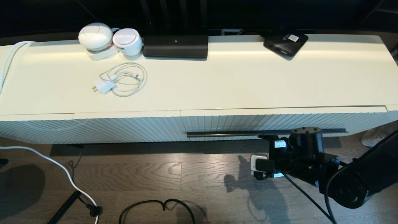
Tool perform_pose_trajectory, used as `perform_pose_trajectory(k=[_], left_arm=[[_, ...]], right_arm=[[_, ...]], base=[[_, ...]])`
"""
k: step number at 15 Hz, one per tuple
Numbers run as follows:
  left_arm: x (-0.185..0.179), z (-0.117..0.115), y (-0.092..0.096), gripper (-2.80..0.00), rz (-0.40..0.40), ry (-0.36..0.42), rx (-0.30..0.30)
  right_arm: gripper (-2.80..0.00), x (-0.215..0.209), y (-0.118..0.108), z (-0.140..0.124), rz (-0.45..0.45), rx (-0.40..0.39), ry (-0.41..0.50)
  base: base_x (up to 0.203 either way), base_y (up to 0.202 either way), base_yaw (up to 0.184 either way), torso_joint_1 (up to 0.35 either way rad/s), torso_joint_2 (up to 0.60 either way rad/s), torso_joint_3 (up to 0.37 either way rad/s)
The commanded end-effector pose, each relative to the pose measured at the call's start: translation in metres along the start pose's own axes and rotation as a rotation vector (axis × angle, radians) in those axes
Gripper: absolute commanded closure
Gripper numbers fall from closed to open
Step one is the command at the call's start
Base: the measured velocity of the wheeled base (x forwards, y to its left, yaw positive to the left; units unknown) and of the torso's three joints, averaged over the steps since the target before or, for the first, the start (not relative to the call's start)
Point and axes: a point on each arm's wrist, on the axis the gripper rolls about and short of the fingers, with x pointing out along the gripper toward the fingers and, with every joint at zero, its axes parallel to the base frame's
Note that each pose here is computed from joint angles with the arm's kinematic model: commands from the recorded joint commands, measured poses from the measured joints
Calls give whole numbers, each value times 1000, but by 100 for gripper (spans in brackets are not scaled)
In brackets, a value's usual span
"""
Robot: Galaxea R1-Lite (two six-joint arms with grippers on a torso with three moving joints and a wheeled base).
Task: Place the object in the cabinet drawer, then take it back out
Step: Open the drawer
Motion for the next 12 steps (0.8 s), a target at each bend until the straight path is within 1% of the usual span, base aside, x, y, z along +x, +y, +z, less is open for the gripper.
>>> perform_pose_trajectory(k=[1, 9, 12], left_arm=[[0, 0, 0, 0, 0, -2, 0], [0, 0, 0, 0, 0, -2, 0], [0, 0, 0, 0, 0, -2, 0]], right_arm=[[-280, 4, -1, -3, -6, -7, 7], [-280, 13, -10, -10, -30, 2, -4], [-280, 15, -7, -11, -19, 2, -2]], base=[[0, 0, 0, 0, 0, 0], [0, 0, 0, 0, 0, 0], [0, 0, 0, 0, 0, 0]])
